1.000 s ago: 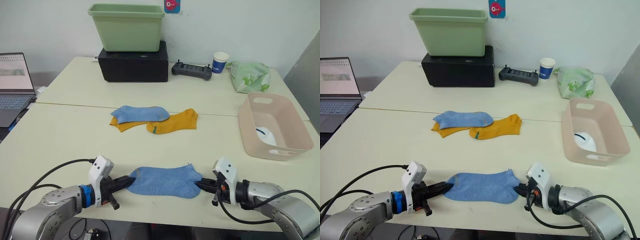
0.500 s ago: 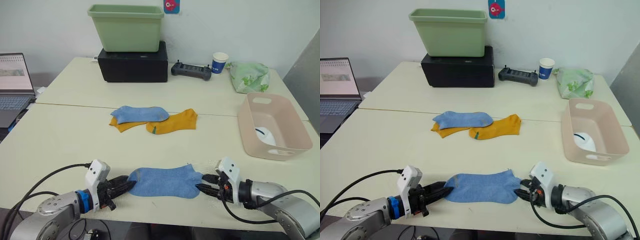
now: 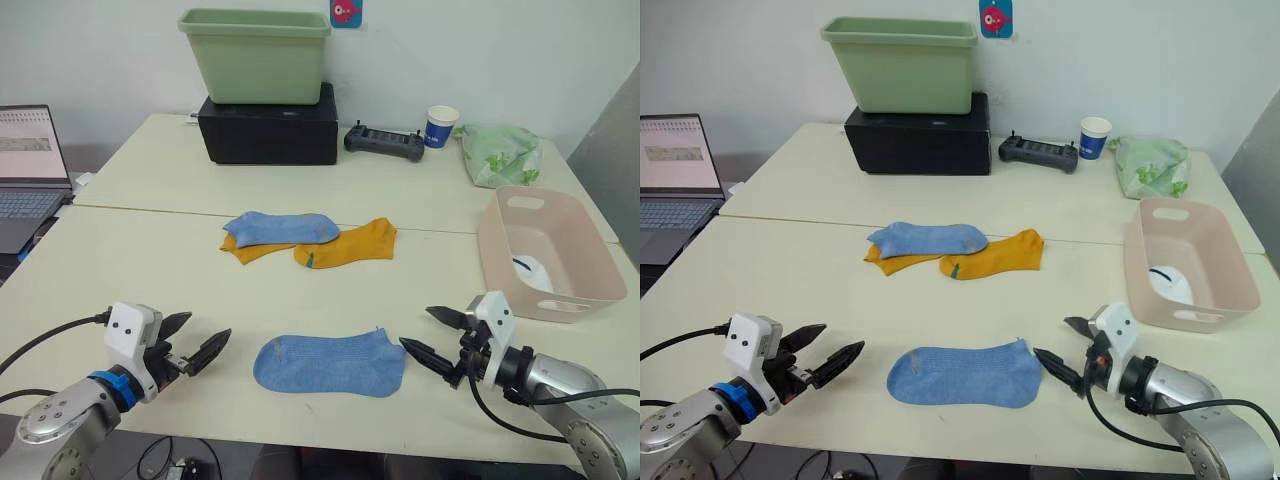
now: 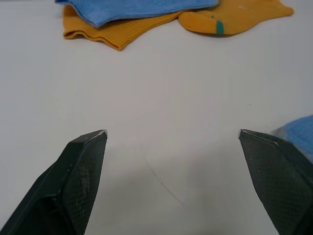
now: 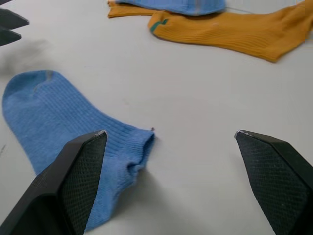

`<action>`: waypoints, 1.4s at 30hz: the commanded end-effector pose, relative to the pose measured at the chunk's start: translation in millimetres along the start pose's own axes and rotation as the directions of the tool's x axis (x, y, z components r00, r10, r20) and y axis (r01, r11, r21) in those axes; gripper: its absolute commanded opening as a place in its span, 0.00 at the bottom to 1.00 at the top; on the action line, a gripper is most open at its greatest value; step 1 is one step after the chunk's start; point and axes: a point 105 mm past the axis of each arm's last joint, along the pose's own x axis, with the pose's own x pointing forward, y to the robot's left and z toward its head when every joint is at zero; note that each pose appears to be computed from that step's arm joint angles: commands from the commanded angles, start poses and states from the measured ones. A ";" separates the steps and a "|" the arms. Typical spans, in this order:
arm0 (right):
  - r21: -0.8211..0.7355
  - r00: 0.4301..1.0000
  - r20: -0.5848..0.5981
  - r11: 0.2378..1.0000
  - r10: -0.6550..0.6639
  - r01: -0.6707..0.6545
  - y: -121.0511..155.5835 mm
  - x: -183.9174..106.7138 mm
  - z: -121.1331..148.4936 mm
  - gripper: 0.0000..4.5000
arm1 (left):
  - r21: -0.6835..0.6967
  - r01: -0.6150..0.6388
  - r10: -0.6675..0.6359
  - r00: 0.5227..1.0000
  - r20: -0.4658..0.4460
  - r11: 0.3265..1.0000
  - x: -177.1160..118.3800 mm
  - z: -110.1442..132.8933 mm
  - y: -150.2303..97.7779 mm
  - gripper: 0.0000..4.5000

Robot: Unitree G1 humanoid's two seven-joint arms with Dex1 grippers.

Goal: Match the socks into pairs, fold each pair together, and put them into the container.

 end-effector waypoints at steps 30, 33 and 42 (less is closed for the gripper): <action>-0.614 0.990 0.142 0.786 0.025 0.068 -12.8 159.0 95.2 1.00 | 0.040 -0.026 0.018 0.982 0.188 0.999 10.2 39.1 -19.7 1.00; -0.655 0.989 0.146 0.749 0.001 0.096 -16.3 181.2 100.7 1.00 | 0.046 -0.013 0.004 0.984 0.177 0.999 9.2 38.2 -25.1 1.00; -0.787 0.996 0.071 0.611 -0.047 0.086 -35.1 209.1 97.1 1.00 | 0.059 0.004 -0.016 0.979 0.201 0.998 15.1 46.8 -34.2 1.00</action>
